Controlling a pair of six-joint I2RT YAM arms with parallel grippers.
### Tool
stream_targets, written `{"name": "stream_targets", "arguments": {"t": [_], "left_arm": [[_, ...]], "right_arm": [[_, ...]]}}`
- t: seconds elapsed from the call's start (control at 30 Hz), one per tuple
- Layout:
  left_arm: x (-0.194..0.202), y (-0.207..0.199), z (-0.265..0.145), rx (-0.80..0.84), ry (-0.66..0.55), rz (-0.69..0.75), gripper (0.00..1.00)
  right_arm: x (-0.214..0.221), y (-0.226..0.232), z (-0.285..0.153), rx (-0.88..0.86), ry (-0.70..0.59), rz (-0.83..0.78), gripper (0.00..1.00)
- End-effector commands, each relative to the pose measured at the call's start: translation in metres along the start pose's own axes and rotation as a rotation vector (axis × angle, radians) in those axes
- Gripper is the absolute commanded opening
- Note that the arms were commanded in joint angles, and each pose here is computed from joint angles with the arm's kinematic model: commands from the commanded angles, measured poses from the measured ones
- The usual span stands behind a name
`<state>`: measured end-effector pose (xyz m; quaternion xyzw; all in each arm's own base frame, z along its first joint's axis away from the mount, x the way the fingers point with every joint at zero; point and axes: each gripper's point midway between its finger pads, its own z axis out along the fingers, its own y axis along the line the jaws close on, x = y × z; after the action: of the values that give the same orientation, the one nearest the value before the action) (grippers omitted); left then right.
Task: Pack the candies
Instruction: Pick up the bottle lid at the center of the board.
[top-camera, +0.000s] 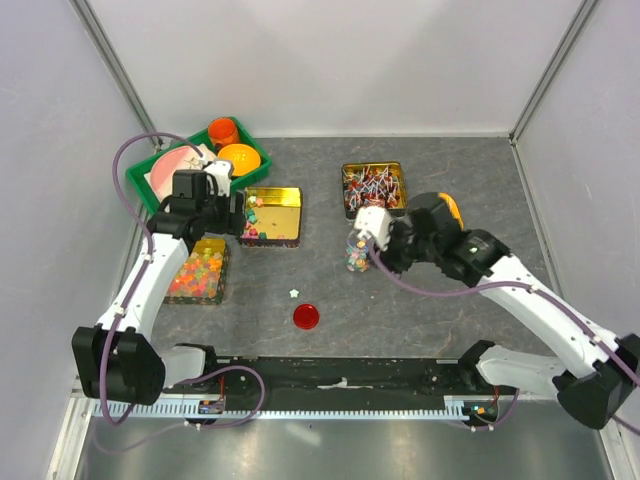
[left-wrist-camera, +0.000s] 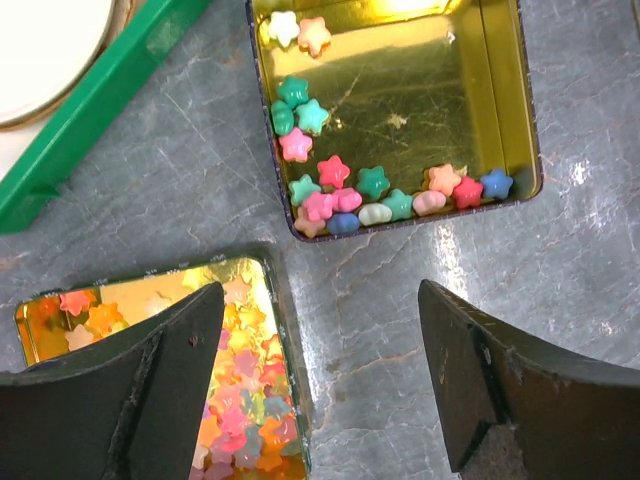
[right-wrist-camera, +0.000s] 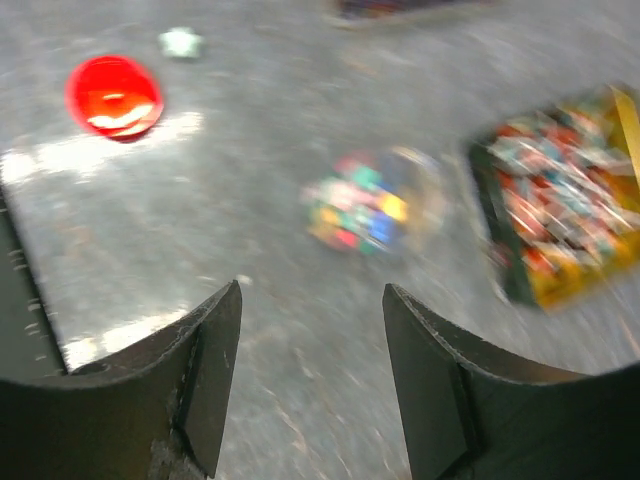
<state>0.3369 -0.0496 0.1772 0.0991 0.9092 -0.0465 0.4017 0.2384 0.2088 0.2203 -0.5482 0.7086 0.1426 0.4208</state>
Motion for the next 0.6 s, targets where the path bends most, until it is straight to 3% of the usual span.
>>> {"name": "stream_targets", "arguments": {"t": [0.0, 0.17, 0.57], "left_arm": [[-0.006, 0.005, -0.009, -0.007, -0.056, 0.021, 0.85], [0.0, 0.021, -0.007, -0.026, -0.052, -0.032, 0.85], [0.008, 0.057, -0.013, -0.052, -0.06, -0.165, 0.84]], "right_arm": [[-0.013, 0.054, 0.029, -0.196, 0.027, -0.112, 0.66], [-0.01, 0.096, 0.069, -0.34, 0.074, -0.2, 0.68], [-0.016, 0.139, 0.154, -0.372, 0.106, -0.288, 0.74]]}}
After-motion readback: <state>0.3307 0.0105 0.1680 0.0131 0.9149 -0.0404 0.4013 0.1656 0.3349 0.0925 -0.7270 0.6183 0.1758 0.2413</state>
